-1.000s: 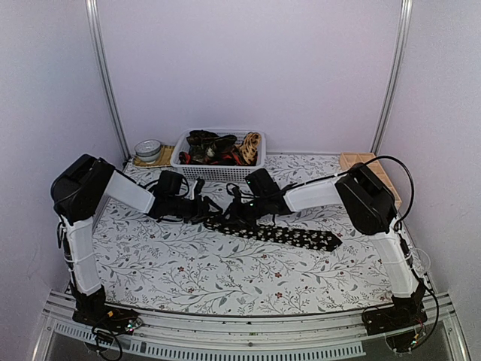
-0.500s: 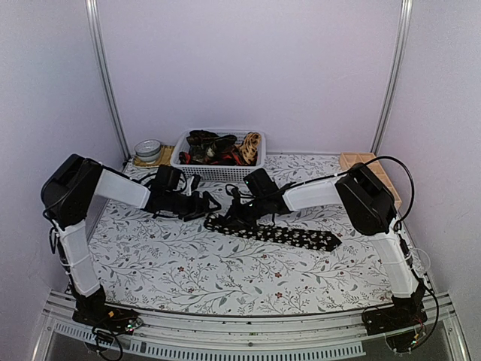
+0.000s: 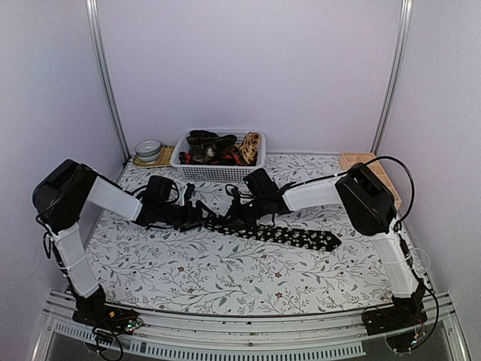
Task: Roll the ties
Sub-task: Roll the tie at the center of the board.
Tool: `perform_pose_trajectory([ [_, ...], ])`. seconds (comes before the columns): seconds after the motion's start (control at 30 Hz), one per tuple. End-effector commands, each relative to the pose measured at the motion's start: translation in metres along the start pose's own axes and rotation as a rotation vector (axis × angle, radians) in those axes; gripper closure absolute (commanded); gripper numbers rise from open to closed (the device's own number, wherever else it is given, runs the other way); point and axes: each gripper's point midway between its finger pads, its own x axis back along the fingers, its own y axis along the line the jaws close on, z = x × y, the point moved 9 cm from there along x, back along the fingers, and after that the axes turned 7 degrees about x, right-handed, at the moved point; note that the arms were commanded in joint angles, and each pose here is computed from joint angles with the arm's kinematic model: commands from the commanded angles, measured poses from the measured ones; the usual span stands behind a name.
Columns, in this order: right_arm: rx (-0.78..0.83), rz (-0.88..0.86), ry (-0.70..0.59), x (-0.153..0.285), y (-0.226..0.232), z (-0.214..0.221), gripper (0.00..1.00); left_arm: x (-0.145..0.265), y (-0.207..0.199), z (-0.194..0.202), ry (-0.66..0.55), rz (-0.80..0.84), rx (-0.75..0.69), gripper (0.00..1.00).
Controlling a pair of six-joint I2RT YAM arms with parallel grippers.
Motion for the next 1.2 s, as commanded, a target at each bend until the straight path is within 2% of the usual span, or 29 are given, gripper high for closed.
perform_pose_trajectory([
  [0.0, -0.043, 0.094, 0.066, -0.022, -0.031, 0.022, 0.89, -0.013, 0.017, 0.020, 0.100, 0.008, 0.082, 0.20],
  [0.3, -0.044, 0.087, 0.059, -0.022, -0.030, 0.021, 0.89, -0.024, 0.024, 0.035, 0.126, -0.048, 0.102, 0.26],
  [0.4, -0.043, 0.087, 0.057, -0.021, -0.029, 0.021, 0.89, -0.032, 0.035, 0.046, 0.147, -0.066, 0.133, 0.33],
  [0.47, -0.046, 0.089, 0.057, -0.021, -0.030, 0.021, 0.89, -0.035, 0.036, 0.049, 0.145, -0.072, 0.140, 0.42],
  [0.57, -0.045, 0.089, 0.056, -0.020, -0.030, 0.022, 0.89, -0.037, 0.041, 0.052, 0.142, -0.090, 0.155, 0.58],
  [0.67, -0.044, 0.089, 0.050, -0.018, -0.030, 0.021, 0.89, -0.037, 0.041, 0.051, 0.131, -0.104, 0.153, 0.79],
  [0.73, -0.045, 0.090, 0.044, -0.016, -0.029, 0.020, 0.88, -0.036, 0.039, 0.050, 0.125, -0.119, 0.142, 0.88],
  [0.8, -0.041, 0.089, 0.035, -0.009, -0.027, 0.018, 0.79, -0.034, 0.034, 0.045, 0.114, -0.143, 0.116, 0.97],
  [0.83, -0.039, 0.087, 0.028, -0.005, -0.026, 0.016, 0.67, -0.033, 0.031, 0.043, 0.109, -0.160, 0.100, 1.00],
  [0.93, -0.010, 0.065, -0.018, 0.024, -0.013, 0.004, 0.52, -0.027, 0.015, 0.031, 0.079, -0.207, 0.029, 1.00],
  [1.17, 0.118, -0.018, -0.106, 0.108, 0.019, -0.002, 0.42, -0.030, -0.008, 0.027, 0.074, -0.415, -0.141, 1.00],
])
